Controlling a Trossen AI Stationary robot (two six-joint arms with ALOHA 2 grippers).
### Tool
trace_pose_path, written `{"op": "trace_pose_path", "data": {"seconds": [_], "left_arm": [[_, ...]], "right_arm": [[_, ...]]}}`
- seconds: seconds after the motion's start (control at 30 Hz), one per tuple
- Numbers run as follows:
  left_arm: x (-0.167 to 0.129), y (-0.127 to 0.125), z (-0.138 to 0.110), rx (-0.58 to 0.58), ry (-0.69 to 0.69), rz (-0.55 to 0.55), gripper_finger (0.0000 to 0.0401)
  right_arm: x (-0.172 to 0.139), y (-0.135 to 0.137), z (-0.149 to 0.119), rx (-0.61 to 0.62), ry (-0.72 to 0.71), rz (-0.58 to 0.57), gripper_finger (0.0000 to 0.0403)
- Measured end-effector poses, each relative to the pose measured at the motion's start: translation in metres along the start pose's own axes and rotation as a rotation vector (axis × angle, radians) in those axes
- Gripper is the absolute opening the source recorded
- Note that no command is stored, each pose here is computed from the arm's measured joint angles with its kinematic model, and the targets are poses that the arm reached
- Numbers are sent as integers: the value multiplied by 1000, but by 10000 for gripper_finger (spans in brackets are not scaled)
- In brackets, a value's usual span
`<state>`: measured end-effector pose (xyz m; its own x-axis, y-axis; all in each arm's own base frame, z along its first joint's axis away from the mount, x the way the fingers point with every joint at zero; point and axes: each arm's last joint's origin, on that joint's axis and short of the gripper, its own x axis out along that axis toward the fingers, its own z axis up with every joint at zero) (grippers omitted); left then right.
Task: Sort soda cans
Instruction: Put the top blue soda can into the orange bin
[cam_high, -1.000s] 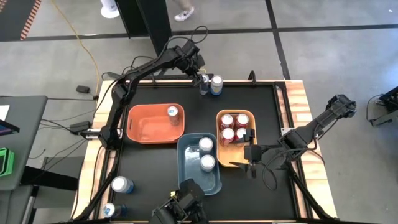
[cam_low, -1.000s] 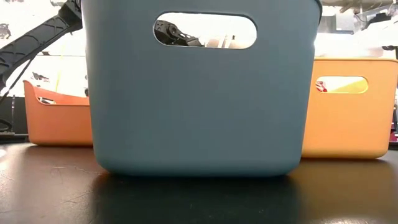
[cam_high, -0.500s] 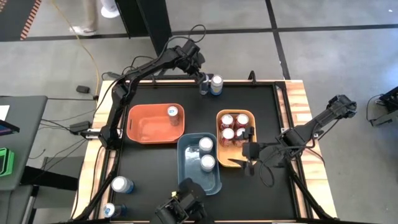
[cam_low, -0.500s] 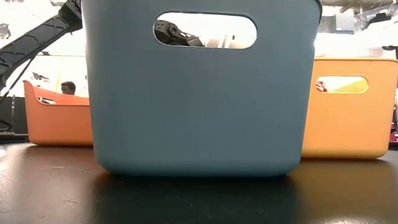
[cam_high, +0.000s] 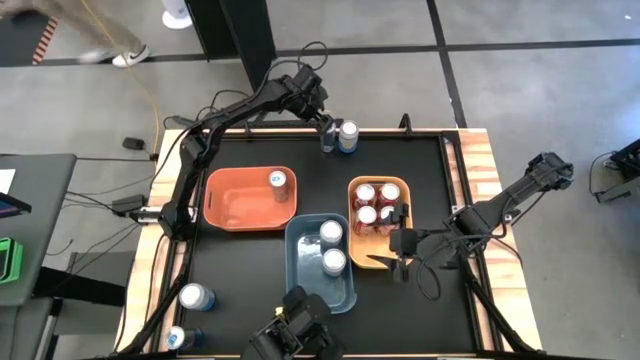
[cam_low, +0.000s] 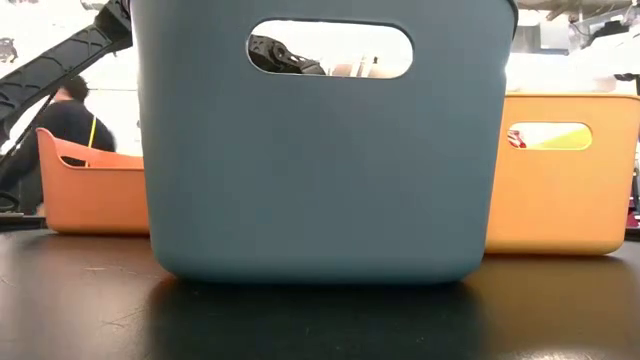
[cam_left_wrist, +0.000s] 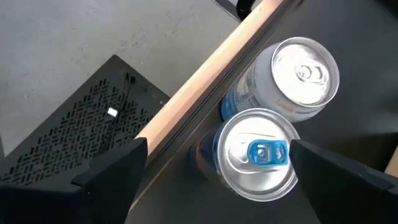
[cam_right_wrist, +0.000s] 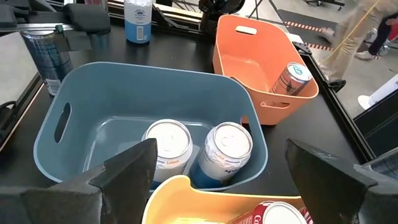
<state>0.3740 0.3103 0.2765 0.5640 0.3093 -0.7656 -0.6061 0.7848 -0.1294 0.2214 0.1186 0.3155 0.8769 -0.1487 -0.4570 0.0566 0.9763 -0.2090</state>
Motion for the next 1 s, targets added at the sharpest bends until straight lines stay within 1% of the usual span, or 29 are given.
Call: {"op": "trace_pose_path", "data": {"seconds": [0.1,0.3,0.47,0.53,0.63,0.83,1.0], "left_arm": [[0,0,1,1,-9,-2,399],[0,-4,3,5,-30,-33,399],[11,-9,0,10,-18,-40,399],[18,-13,1,21,-39,-41,399],[23,-12,-3,25,-10,-1,399],[23,-11,-6,60,23,41,399],[23,-11,-5,51,3,57,399]], "right_arm": [[0,0,0,0,0,0,368],[0,0,0,0,0,0,368],[0,0,0,0,0,0,368],[0,0,0,0,0,0,368],[0,0,0,1,3,0,368],[0,0,-1,0,8,0,368],[0,0,-1,4,6,0,368]]}}
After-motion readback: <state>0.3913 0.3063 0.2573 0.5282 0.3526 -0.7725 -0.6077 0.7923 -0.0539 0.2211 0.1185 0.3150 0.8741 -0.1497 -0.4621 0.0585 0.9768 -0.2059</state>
